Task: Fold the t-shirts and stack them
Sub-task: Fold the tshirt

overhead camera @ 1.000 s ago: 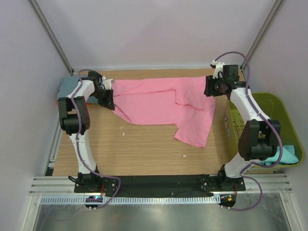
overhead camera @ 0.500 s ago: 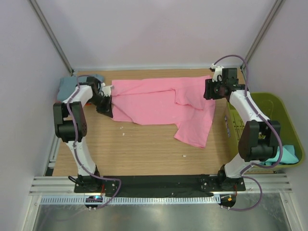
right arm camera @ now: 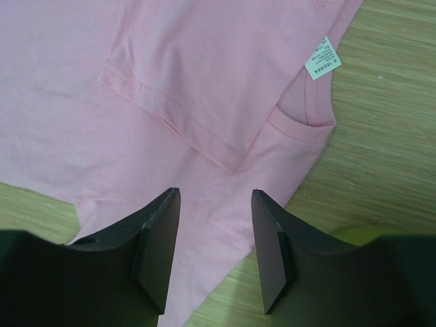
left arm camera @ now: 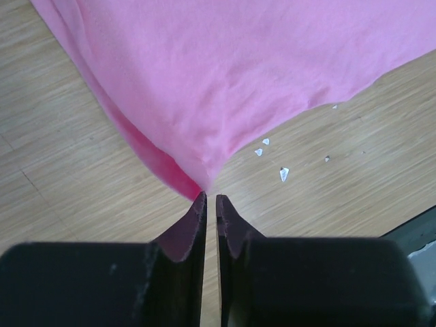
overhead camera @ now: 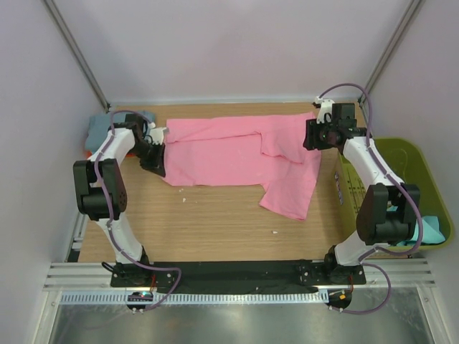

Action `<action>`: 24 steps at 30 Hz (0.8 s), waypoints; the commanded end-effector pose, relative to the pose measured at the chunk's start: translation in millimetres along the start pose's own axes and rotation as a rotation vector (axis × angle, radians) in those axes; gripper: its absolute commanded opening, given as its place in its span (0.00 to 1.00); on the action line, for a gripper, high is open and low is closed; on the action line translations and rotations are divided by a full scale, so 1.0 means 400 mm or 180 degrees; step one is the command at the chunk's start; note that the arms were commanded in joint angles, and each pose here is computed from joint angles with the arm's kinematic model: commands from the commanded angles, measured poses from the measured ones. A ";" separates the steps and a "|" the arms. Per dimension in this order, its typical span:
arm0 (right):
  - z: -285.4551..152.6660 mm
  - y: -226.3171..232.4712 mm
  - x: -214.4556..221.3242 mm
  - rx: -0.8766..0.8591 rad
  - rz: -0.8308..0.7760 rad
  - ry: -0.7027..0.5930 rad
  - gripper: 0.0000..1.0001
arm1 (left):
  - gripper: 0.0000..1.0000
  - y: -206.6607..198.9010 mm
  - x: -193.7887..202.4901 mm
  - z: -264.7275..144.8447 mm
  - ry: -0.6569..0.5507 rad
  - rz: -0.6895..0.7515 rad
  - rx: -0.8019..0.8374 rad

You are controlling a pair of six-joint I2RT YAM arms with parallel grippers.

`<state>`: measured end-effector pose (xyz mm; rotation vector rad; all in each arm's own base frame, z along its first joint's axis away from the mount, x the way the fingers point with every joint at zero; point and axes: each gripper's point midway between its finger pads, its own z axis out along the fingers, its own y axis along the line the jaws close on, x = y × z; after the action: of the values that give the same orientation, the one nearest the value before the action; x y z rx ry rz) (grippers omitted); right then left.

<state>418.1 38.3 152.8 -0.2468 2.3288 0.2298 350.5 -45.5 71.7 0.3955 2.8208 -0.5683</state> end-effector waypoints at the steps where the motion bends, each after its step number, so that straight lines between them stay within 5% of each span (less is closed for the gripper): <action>1: -0.053 0.024 -0.024 -0.0141 -0.0252 -0.0164 0.52 | 0.11 -0.016 0.007 -0.042 -0.0029 0.0052 -0.0038; 6: -0.093 0.111 0.124 -0.0707 -0.0968 0.0262 0.51 | 0.23 -0.016 0.024 -0.050 -0.0010 0.0044 -0.0113; 12: -0.145 0.177 0.255 -0.0984 -0.2093 0.0251 0.50 | 0.35 0.012 0.035 -0.022 0.0029 0.0010 -0.0219; 18: -0.171 0.216 0.381 -0.1350 -0.3075 0.0367 0.50 | 0.36 0.020 0.013 -0.006 -0.0002 -0.0036 -0.0221; 24: -0.204 0.226 0.472 -0.1677 -0.3458 0.0579 0.47 | 0.36 0.034 -0.001 0.005 -0.0025 -0.0058 -0.0262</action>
<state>224.0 83.9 82.7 -1.5803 2.0477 0.2516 338.2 -35.0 59.9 0.3673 2.8761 -0.4825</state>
